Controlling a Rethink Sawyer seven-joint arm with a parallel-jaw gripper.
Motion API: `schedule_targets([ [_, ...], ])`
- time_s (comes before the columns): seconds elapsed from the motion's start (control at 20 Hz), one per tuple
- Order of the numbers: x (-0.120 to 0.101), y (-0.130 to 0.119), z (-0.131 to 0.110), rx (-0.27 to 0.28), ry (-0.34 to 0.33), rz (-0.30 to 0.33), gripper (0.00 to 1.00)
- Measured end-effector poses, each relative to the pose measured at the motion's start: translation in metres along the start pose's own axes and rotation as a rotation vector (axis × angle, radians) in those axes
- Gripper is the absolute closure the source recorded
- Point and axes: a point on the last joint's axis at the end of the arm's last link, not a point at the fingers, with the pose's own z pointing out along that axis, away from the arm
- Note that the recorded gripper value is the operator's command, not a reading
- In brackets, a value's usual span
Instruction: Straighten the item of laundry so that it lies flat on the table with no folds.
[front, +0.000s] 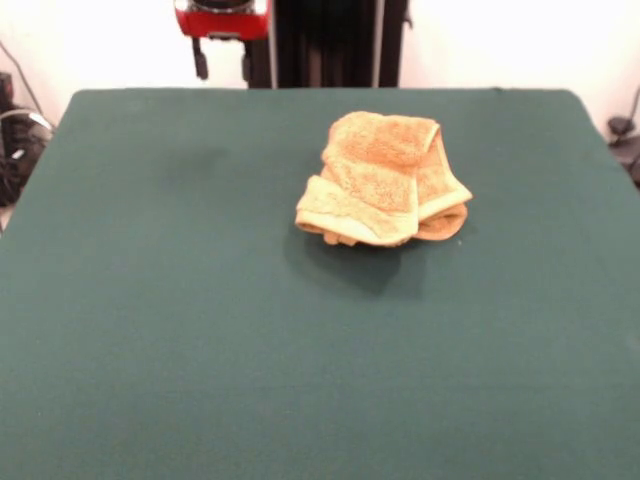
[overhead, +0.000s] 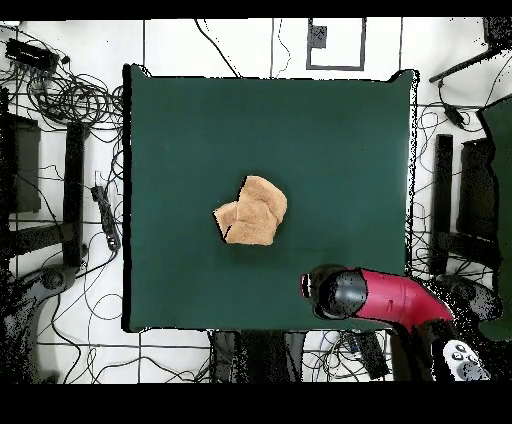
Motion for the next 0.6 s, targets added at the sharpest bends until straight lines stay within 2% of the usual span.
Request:
schedule_targets([
  [0.25, 0.002, 0.008, 0.019, -0.017, 0.004, -0.015, 0.0],
  [0.6, 0.002, 0.037, 0.038, -0.039, 0.037, -0.058, 0.0],
])
